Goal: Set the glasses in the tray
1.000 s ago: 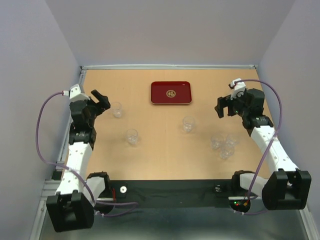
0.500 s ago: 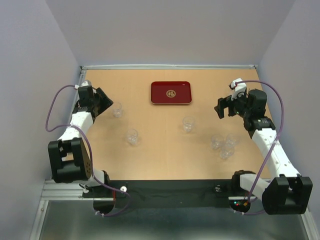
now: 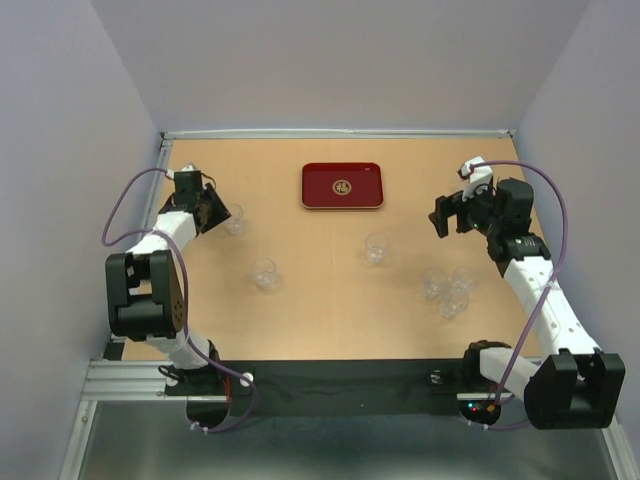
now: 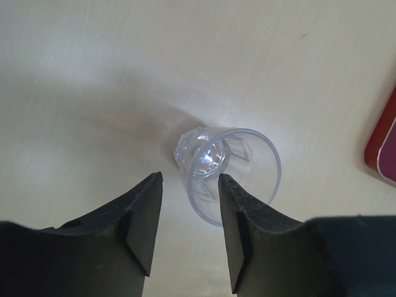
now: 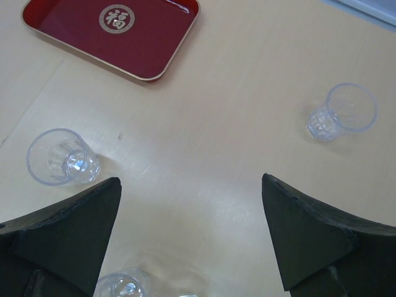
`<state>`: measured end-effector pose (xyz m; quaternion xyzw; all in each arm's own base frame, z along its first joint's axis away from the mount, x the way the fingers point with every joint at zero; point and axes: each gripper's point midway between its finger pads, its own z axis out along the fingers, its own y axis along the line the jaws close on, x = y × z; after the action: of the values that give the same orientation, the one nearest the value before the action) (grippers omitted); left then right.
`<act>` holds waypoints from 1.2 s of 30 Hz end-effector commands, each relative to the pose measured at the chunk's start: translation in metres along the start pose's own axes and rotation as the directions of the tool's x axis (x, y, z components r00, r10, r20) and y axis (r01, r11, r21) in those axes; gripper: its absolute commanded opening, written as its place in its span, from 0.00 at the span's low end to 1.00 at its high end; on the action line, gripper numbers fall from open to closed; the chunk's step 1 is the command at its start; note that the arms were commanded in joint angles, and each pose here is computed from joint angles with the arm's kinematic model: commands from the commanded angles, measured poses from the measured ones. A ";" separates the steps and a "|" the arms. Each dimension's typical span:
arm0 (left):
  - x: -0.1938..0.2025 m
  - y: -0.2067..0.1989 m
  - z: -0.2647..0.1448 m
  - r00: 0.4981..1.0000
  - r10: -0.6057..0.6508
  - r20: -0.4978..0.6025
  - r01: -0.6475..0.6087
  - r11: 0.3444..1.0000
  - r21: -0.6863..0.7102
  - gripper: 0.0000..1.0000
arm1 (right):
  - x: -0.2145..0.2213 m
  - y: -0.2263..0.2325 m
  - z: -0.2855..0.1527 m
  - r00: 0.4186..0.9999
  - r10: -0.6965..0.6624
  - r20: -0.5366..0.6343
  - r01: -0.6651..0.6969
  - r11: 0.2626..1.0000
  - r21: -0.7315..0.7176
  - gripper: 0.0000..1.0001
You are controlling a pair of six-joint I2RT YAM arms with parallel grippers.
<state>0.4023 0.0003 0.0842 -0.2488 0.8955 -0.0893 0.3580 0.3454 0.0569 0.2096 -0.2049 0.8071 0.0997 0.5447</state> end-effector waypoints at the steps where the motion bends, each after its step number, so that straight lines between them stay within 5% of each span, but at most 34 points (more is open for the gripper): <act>1: -0.012 -0.003 -0.001 0.998 0.039 0.044 -0.038 0.999 -0.024 0.48 | -0.002 -0.002 -0.004 0.999 -0.026 0.018 0.026 0.999 0.018 1.00; 11: -0.019 -0.002 -0.001 0.994 0.089 0.070 -0.084 0.993 -0.079 0.00 | -0.004 -0.004 -0.006 0.999 -0.031 0.023 0.031 0.999 0.031 1.00; 21: -0.047 -0.072 -0.031 0.961 0.208 0.180 -0.221 0.974 0.056 0.00 | -0.005 -0.004 -0.008 0.999 -0.041 0.028 0.041 0.999 0.033 1.00; 27: -0.043 -0.134 -0.027 0.945 0.288 0.156 -0.319 0.915 0.246 0.00 | -0.004 -0.004 -0.008 0.999 -0.045 0.028 0.044 0.998 0.034 1.00; 36: -0.035 -0.205 0.009 0.926 0.362 0.108 -0.377 0.866 0.329 0.00 | -0.004 -0.003 -0.008 0.999 -0.046 0.026 0.046 0.999 0.029 1.00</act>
<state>0.4997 -0.1335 0.1593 -0.0395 0.8903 -0.1496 0.4283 0.3446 0.0537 0.2155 -0.2099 0.8015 0.0861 0.5533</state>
